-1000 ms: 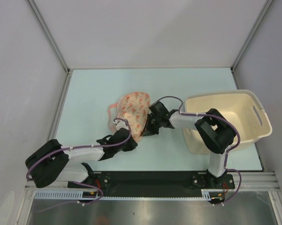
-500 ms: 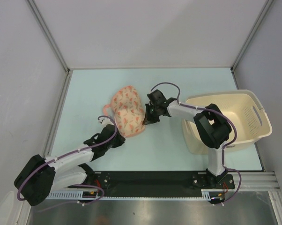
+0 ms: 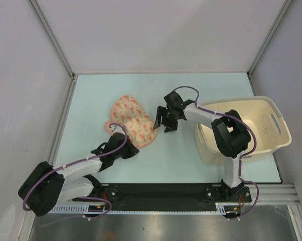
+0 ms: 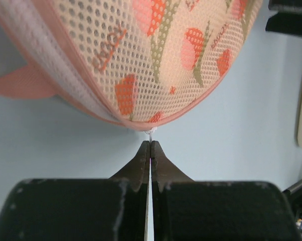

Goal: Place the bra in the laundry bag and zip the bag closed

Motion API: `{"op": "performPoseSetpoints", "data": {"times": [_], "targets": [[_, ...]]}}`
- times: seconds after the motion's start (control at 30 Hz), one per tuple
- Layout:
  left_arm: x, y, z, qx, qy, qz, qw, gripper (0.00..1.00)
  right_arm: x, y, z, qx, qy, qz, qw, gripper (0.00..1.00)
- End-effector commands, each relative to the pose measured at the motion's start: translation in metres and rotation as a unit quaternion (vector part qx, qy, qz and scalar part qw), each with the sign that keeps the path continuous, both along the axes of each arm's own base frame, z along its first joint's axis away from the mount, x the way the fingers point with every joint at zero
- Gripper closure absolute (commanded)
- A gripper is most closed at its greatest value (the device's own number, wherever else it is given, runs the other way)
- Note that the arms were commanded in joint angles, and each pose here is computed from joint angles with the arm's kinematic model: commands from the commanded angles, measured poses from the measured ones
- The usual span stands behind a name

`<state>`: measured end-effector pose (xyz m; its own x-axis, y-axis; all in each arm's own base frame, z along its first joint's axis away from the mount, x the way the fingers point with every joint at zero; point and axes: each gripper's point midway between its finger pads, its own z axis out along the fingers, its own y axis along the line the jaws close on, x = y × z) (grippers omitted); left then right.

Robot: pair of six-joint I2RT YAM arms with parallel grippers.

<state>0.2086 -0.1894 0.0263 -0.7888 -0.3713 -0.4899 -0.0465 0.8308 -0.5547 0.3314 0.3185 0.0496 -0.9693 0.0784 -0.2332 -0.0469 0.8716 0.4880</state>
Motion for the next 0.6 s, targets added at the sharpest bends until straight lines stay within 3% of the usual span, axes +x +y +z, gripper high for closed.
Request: {"op": "performPoseSetpoints", "data": {"times": [0.0,0.13,0.3,0.37,0.4,0.47,0.5,0.57], "targets": [[0.014,-0.031,0.032,-0.062,-0.019,-0.031,0.997,1.00,-0.025,0.022,0.047,0.090,0.013,-0.030,0.995,0.28],[0.017,-0.039,0.040,-0.082,-0.018,-0.030,0.996,1.00,-0.052,0.038,0.029,0.133,0.059,-0.041,0.989,0.27],[0.016,-0.042,0.044,-0.091,-0.018,-0.037,0.995,1.00,-0.052,0.057,0.018,0.182,0.075,-0.056,0.979,0.31],[0.015,-0.041,0.045,-0.090,-0.021,-0.036,0.995,1.00,-0.048,0.058,0.017,0.176,0.070,-0.052,0.981,0.44],[0.012,-0.038,0.041,-0.083,-0.014,-0.034,0.996,1.00,-0.043,0.054,0.013,0.169,0.065,-0.054,0.982,0.59],[0.013,-0.025,0.031,-0.051,-0.005,-0.007,0.999,1.00,-0.037,0.045,0.011,0.153,0.064,-0.062,0.984,0.75],[0.004,-0.012,0.017,-0.020,0.030,0.007,0.999,1.00,-0.031,0.037,0.009,0.142,0.057,-0.070,0.986,0.85],[0.004,0.006,0.006,0.004,0.046,0.037,0.998,1.00,-0.027,0.024,0.005,0.119,0.050,-0.066,0.989,0.94]]}}
